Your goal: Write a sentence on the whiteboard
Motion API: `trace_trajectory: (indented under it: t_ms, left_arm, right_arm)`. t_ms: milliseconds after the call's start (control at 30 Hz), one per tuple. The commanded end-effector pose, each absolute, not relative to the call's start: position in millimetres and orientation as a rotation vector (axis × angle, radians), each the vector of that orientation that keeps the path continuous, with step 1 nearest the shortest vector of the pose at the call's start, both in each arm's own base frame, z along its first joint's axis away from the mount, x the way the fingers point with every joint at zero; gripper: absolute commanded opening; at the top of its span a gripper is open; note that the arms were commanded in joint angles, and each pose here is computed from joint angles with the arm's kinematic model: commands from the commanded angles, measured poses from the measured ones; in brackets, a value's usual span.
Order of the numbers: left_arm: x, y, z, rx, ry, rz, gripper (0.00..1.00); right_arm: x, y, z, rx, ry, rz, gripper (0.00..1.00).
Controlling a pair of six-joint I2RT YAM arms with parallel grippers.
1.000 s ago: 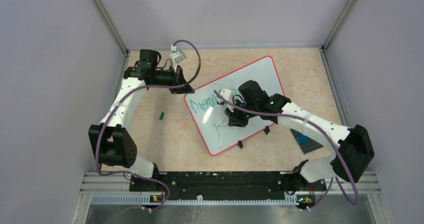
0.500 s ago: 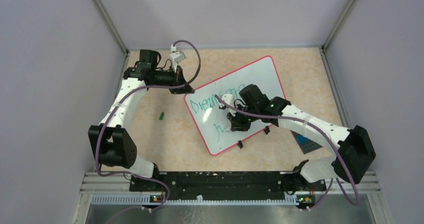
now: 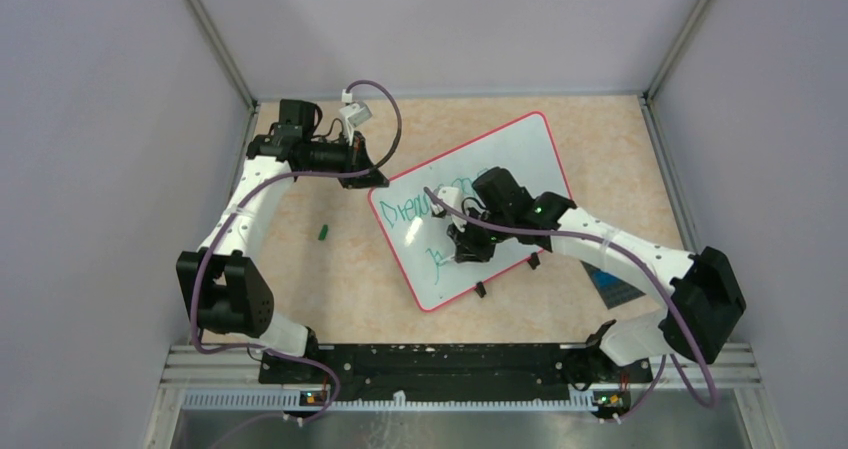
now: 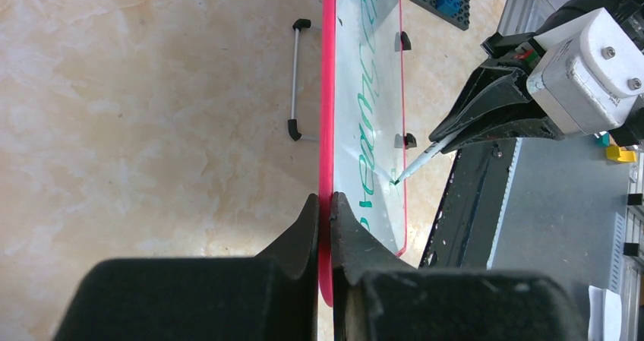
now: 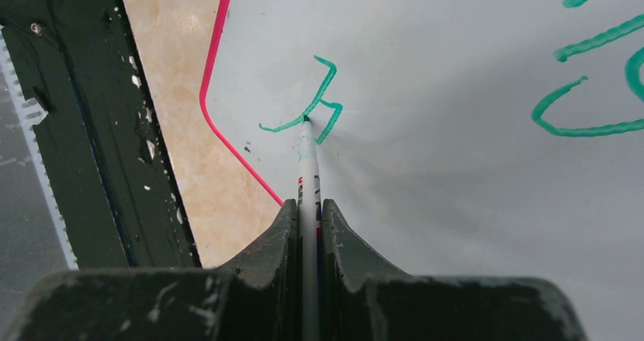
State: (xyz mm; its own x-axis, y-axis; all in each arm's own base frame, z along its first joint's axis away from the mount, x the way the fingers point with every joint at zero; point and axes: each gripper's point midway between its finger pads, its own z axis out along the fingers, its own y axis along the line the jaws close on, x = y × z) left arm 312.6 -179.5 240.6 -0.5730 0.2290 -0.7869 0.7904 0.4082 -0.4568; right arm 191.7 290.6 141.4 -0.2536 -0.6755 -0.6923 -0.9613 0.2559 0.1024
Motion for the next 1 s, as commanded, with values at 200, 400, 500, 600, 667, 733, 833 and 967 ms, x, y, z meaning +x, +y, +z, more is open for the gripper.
trace_trajectory:
  t_ms: [200, 400, 500, 600, 667, 733, 833, 967]
  left_arm:
    - [299.7, -181.1, 219.3, 0.886, 2.110, -1.123, 0.00]
    - [300.1, -181.7, 218.7, 0.885, 2.110, -1.131, 0.00]
    - [300.1, -181.7, 220.1, 0.887, 2.106, -1.128, 0.00]
    - [300.3, -181.4, 219.9, 0.887, 2.108, -1.125, 0.00]
    - [299.6, -181.5, 220.5, 0.886, 2.107, -1.127, 0.00]
    - [299.6, -181.3, 220.2, 0.885, 2.109, -1.124, 0.00]
    - [299.7, -181.5, 220.2, 0.885, 2.107, -1.126, 0.00]
    - [299.8, -181.5, 220.6, 0.886, 2.107, -1.126, 0.00]
  right_arm:
    - [202.0, 280.4, 187.7, -1.404, 1.920, 0.783, 0.00]
    - [210.2, 273.6, 181.8, -1.383, 1.945, 0.719, 0.00]
    - [216.8, 273.9, 178.6, -1.370, 1.957, 0.690, 0.00]
    - [223.6, 273.6, 177.0, -1.349, 1.970, 0.658, 0.00]
    - [226.9, 274.3, 176.5, -1.337, 1.974, 0.647, 0.00]
    - [228.7, 275.6, 176.4, -1.330, 1.974, 0.648, 0.00]
    - [231.5, 278.4, 176.2, -1.326, 1.970, 0.650, 0.00]
    - [231.6, 283.1, 176.8, -1.328, 1.964, 0.673, 0.00]
